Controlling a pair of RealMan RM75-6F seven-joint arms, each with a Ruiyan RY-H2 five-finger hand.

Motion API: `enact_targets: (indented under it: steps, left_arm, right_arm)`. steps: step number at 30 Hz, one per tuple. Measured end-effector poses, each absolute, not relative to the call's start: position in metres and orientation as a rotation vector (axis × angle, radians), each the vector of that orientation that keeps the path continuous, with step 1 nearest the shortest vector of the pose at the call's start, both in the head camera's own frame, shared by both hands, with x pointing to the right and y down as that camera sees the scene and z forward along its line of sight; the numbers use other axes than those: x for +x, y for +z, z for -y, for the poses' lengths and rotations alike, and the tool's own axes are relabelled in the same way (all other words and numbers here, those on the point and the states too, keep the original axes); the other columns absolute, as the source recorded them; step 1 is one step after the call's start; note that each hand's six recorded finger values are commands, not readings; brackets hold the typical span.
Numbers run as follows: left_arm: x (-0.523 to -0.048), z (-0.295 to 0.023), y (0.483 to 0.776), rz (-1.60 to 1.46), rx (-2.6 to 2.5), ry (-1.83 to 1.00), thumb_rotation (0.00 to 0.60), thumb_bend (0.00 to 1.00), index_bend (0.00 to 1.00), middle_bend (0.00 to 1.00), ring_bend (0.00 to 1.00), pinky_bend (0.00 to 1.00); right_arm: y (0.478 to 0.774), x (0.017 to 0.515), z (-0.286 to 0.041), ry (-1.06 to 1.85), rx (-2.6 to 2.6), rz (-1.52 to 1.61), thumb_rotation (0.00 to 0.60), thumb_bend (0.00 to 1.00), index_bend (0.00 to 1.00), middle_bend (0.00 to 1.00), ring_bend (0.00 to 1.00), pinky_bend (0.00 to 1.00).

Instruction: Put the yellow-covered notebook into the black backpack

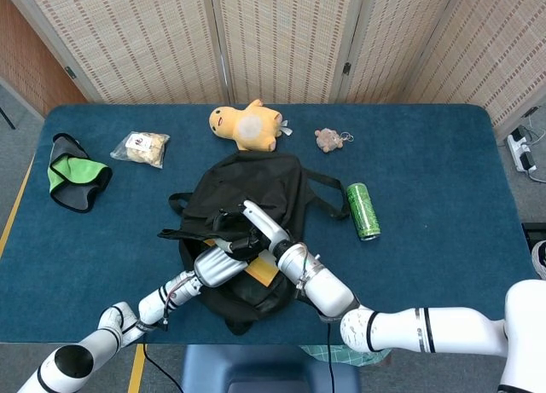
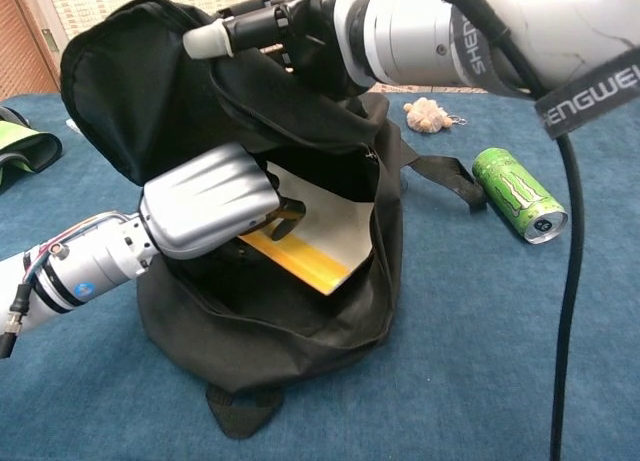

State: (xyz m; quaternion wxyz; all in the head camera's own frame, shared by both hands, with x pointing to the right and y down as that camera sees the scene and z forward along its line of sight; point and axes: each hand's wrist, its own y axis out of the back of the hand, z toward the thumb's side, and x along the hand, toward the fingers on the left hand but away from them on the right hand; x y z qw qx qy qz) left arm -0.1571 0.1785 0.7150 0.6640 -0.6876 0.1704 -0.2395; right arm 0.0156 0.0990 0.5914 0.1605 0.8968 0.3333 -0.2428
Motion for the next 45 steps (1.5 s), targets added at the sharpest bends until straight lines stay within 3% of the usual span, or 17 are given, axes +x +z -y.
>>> enact_targets:
  steps: [16,19,21,25,32,40,45]
  left_arm:
    - [-0.164,-0.142,0.743,-0.442,-1.6,-0.828,0.6,0.45,0.78,0.81,0.69,0.62]
    - [-0.167,-0.14,0.744,-0.442,-1.566,-0.881,0.6,0.33,0.66,0.7,0.62,0.57]
    - [-0.168,-0.141,0.744,-0.44,-1.542,-0.909,0.6,0.2,0.51,0.57,0.52,0.51]
    - [-0.168,-0.15,0.739,-0.444,-1.511,-0.959,0.6,0.05,0.29,0.37,0.35,0.39]
    - [-0.169,-0.168,0.719,-0.506,-1.548,-1.015,0.6,0.0,0.12,0.21,0.18,0.25]
    - [-0.191,-0.179,0.695,-0.646,-1.604,-1.067,0.6,0.0,0.1,0.19,0.18,0.22]
    - [-0.201,-0.186,0.682,-0.701,-1.623,-1.043,0.6,0.0,0.19,0.26,0.26,0.22]
  right_arm:
    - [0.591,0.016,-0.105,-0.683,2.565,-0.943,0.6,0.68,0.8,0.39,0.27,0.28]
    - [0.592,0.017,-0.103,-0.687,2.569,-0.957,0.6,0.68,0.8,0.39,0.27,0.28]
    - [0.593,0.018,-0.1,-0.689,2.571,-0.972,0.6,0.68,0.8,0.39,0.27,0.28]
    - [0.597,0.019,-0.095,-0.695,2.566,-1.007,0.6,0.68,0.8,0.39,0.27,0.28]
    - [0.601,0.02,-0.088,-0.691,2.544,-1.046,0.6,0.68,0.8,0.39,0.27,0.28]
    - [0.605,0.025,-0.081,-0.686,2.505,-1.09,0.6,0.68,0.8,0.39,0.27,0.28]
    - [0.608,0.028,-0.076,-0.684,2.488,-1.112,0.6,0.68,0.8,0.39,0.27,0.28]
